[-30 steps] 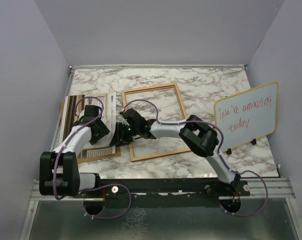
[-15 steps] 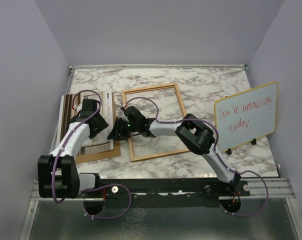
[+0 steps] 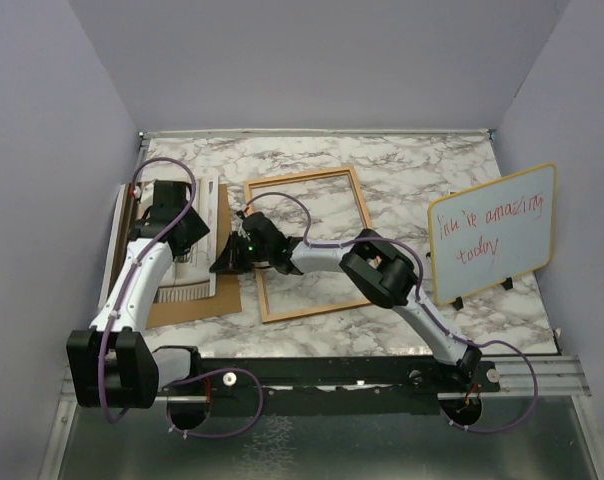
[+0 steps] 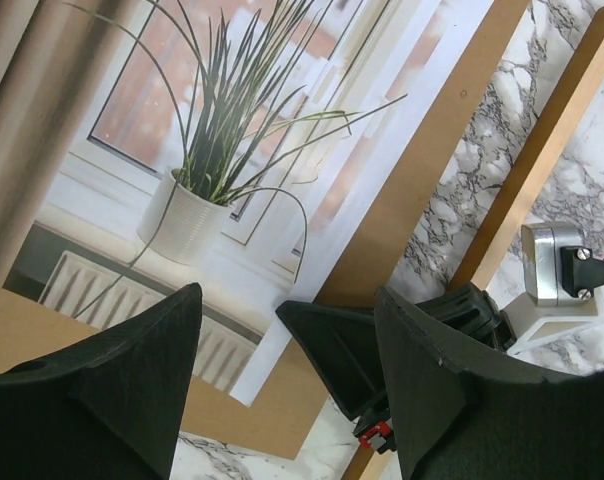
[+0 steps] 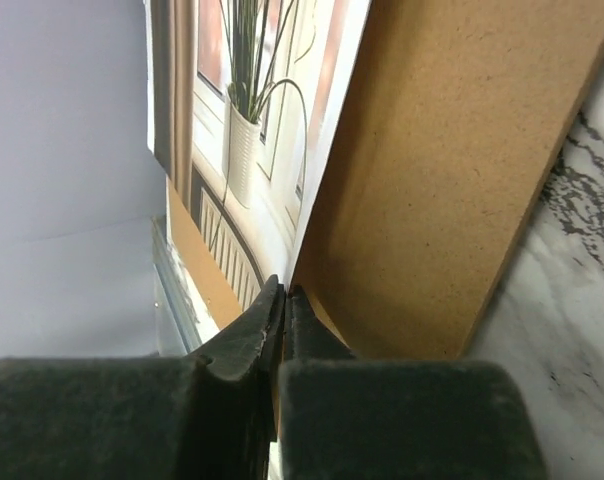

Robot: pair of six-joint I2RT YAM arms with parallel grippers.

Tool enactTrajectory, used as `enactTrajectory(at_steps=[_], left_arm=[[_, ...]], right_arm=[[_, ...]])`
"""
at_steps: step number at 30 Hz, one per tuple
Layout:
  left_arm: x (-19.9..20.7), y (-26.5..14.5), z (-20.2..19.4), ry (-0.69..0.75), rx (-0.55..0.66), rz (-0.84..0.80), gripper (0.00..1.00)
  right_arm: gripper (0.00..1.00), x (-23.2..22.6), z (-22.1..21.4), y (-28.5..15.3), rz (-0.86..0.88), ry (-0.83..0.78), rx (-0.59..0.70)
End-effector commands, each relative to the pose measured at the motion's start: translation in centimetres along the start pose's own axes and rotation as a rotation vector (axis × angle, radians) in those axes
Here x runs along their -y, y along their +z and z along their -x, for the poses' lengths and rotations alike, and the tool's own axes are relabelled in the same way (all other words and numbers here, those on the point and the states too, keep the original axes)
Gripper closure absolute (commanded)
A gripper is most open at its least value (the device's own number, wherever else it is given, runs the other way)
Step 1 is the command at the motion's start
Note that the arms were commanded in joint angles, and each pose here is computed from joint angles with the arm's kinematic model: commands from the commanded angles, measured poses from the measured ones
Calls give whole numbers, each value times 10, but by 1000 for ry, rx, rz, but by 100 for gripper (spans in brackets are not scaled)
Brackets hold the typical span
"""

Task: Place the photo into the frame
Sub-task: Pick up the photo at the center of the board.

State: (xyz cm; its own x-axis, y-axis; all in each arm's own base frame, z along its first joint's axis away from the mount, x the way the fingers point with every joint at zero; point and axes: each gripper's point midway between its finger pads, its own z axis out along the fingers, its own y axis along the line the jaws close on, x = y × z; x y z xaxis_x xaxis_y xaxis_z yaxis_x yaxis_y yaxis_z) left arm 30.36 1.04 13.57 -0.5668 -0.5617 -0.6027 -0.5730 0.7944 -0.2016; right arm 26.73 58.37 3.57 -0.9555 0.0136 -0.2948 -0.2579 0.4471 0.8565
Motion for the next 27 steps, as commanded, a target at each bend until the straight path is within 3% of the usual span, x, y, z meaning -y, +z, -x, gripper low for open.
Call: enactTrajectory(at_steps=[1, 7, 13, 22, 27], left_arm=[[1, -11, 8, 55, 7, -9, 29], [19, -24, 15, 83, -11, -93, 27], [64, -42, 4, 142, -125, -345, 23], [115, -93, 9, 177, -108, -677, 13], [120, -99, 1, 165, -121, -701, 12]], right_arm=[[99, -25, 18, -14, 76, -94, 98], [99, -73, 30, -68, 188, -222, 217], [100, -91, 28, -124, 186, -278, 287], [100, -55, -8, -171, 61, -243, 237], [100, -39, -28, -175, 22, -258, 158]])
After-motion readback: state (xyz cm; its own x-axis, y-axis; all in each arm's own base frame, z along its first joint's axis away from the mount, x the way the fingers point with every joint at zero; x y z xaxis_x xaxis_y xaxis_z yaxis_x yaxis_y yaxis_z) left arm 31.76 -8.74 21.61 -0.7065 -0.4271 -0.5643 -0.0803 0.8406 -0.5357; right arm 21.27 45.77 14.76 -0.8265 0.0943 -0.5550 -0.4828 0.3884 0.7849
